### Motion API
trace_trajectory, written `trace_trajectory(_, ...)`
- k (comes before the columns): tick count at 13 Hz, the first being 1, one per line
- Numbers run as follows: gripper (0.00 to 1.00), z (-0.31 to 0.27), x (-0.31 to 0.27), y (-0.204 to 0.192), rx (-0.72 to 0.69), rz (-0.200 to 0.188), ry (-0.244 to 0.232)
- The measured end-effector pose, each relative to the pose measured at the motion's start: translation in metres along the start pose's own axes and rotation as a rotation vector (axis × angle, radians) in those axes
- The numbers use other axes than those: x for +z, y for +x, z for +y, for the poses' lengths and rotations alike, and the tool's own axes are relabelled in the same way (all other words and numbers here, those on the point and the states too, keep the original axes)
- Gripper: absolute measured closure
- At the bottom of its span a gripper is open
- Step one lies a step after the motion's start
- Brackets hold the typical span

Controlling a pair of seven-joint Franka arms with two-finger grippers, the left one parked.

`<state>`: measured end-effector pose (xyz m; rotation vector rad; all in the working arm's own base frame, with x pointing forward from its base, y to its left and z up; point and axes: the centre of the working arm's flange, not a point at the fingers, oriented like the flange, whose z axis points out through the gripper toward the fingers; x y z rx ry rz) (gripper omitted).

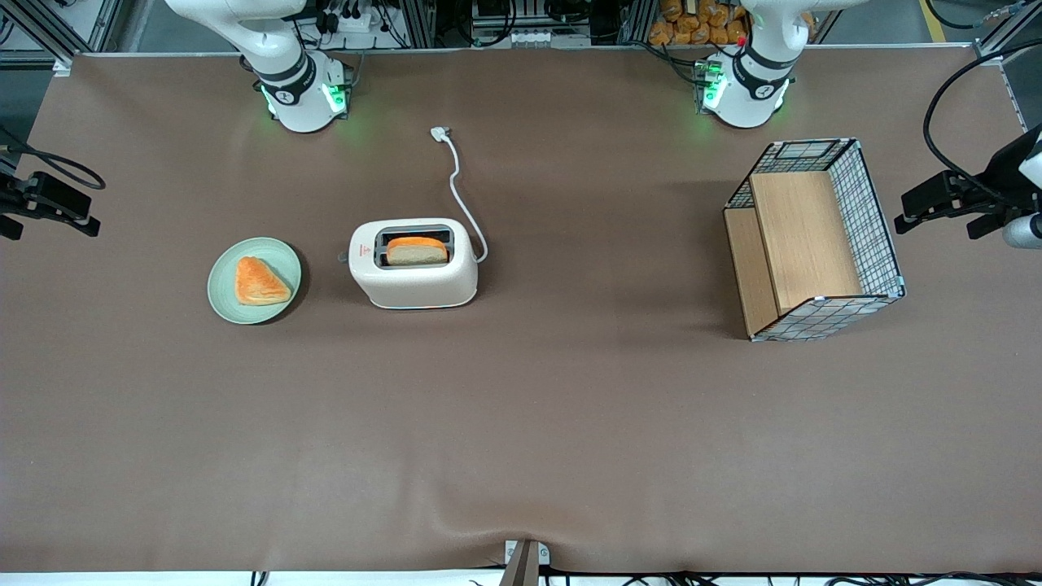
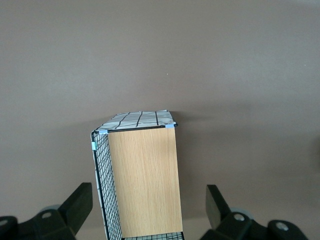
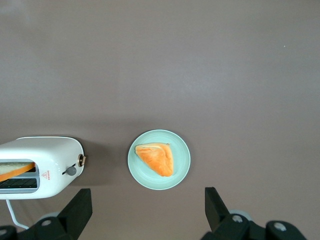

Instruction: Press toaster button with right arm

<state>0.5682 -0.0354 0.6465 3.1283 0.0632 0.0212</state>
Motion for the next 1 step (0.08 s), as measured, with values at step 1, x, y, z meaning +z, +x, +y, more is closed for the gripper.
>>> trace_trajectory(1, 0.0, 0.0, 0.0, 0.0, 0.0, 0.0, -0.001)
